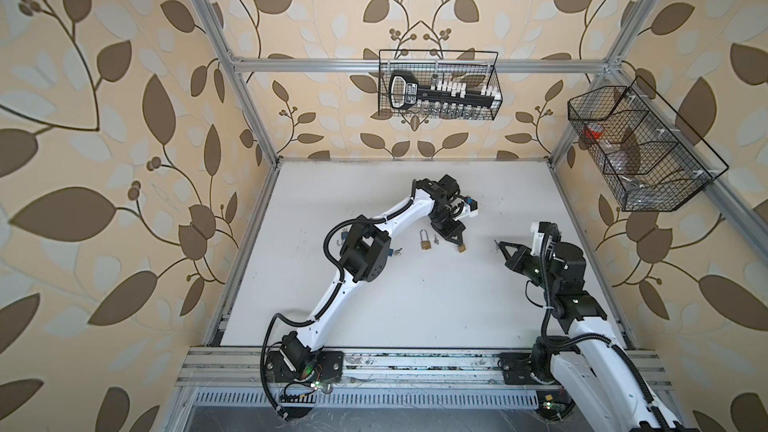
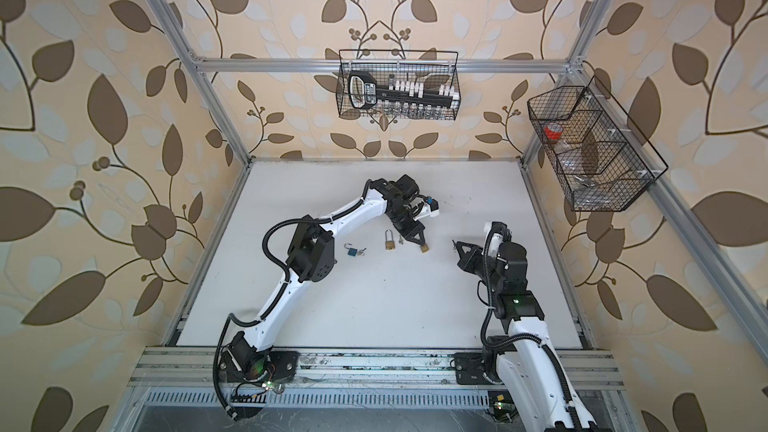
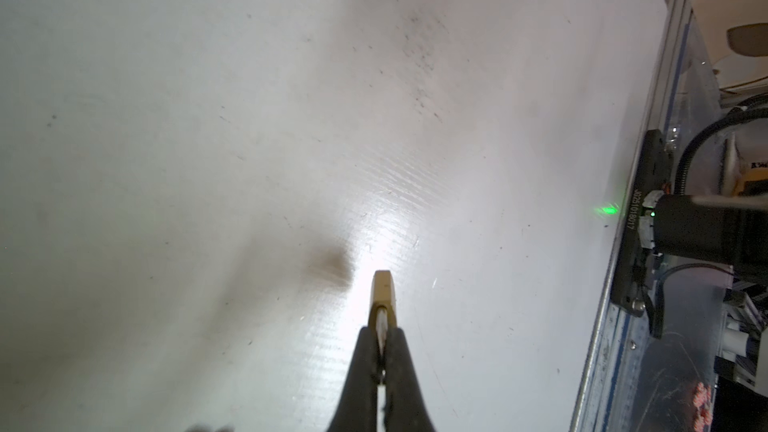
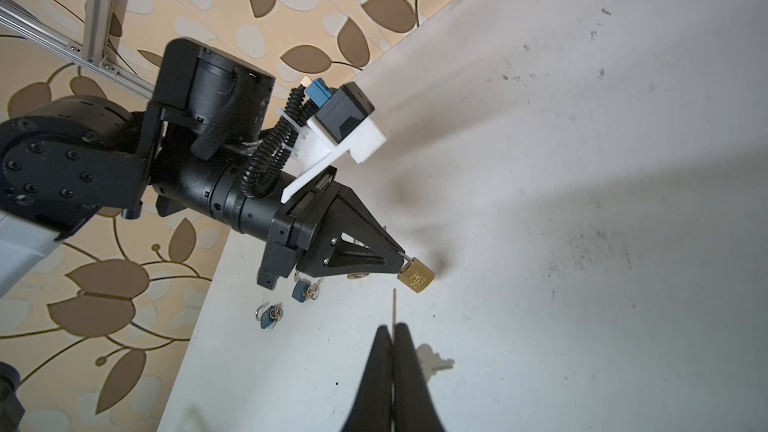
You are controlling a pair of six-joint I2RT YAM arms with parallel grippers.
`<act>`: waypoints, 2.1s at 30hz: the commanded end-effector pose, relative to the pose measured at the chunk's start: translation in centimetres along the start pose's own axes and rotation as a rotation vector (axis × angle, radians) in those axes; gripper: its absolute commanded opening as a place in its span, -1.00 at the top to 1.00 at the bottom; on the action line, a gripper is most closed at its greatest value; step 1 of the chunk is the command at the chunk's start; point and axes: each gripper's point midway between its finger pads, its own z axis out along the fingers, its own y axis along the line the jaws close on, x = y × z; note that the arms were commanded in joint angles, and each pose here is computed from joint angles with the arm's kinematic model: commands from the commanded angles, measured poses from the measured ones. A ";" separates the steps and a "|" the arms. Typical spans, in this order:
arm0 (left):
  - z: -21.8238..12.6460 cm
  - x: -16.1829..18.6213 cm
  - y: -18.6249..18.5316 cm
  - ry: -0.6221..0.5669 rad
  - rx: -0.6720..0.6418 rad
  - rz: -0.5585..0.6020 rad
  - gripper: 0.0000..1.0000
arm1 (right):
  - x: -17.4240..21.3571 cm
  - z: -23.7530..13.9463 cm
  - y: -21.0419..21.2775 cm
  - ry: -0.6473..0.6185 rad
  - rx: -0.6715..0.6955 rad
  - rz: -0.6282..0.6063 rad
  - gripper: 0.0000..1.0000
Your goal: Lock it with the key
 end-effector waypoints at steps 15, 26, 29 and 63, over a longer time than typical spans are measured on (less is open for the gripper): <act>0.7 -0.4 2.3 0.005 -0.097 0.036 0.65 | 1.1 -0.4 0.5 0.045 -0.029 0.001 1.00; 1.2 -2.0 3.2 -0.052 -0.107 0.022 0.46 | 1.8 -0.7 0.2 0.062 -0.023 0.006 1.00; 0.4 -2.9 2.8 -0.084 -0.110 0.019 0.29 | 1.7 -0.7 -0.1 0.055 -0.005 0.000 1.00; -20.5 13.0 -4.4 -0.696 -0.521 -0.354 -0.62 | 4.5 9.1 -0.1 0.163 0.124 -0.274 1.00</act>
